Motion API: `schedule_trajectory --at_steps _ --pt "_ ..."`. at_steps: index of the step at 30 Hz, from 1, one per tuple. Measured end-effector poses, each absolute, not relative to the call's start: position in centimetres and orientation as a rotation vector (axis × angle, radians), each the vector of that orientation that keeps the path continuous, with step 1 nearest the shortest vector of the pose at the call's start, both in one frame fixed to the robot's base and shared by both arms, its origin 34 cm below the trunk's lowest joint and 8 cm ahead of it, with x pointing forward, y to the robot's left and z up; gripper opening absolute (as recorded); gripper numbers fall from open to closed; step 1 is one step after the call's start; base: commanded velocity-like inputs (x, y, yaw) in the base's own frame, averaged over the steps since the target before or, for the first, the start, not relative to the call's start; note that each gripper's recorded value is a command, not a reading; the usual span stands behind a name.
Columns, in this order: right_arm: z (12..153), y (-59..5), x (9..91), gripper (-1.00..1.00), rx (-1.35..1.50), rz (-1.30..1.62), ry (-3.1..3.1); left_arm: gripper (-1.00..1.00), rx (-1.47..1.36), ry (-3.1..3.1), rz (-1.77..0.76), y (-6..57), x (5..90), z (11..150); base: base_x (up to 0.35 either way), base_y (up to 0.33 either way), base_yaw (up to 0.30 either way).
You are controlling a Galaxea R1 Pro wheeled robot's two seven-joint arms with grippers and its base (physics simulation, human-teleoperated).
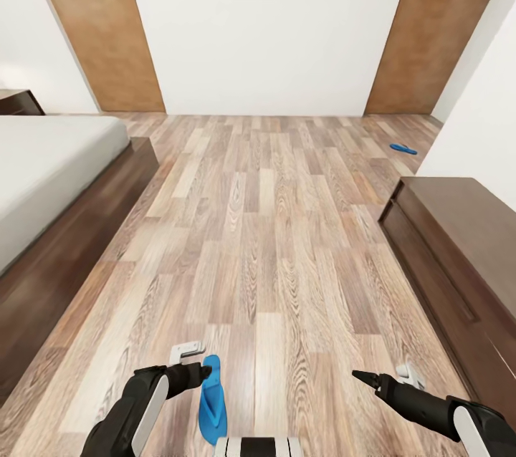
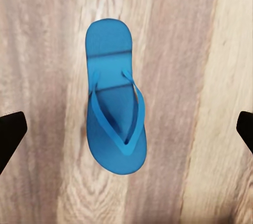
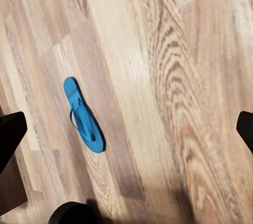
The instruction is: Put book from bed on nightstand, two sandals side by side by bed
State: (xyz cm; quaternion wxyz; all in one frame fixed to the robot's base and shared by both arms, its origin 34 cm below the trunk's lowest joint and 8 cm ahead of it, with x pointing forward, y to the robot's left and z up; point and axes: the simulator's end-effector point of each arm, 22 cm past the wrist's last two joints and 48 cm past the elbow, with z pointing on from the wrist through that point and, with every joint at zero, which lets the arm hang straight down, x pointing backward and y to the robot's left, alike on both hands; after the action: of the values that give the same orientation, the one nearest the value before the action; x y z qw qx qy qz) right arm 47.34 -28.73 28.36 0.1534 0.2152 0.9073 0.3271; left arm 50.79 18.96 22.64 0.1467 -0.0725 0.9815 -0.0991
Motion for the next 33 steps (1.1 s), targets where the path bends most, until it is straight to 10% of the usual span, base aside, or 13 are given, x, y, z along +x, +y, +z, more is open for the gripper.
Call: schedule_trajectory --at_steps 33 --pt "25.5 -28.7 45.7 1.00 0.662 0.932 2.663 1.00 -0.223 2.890 -0.275 19.4 48.9 19.6 0.005 -0.016 0.000"
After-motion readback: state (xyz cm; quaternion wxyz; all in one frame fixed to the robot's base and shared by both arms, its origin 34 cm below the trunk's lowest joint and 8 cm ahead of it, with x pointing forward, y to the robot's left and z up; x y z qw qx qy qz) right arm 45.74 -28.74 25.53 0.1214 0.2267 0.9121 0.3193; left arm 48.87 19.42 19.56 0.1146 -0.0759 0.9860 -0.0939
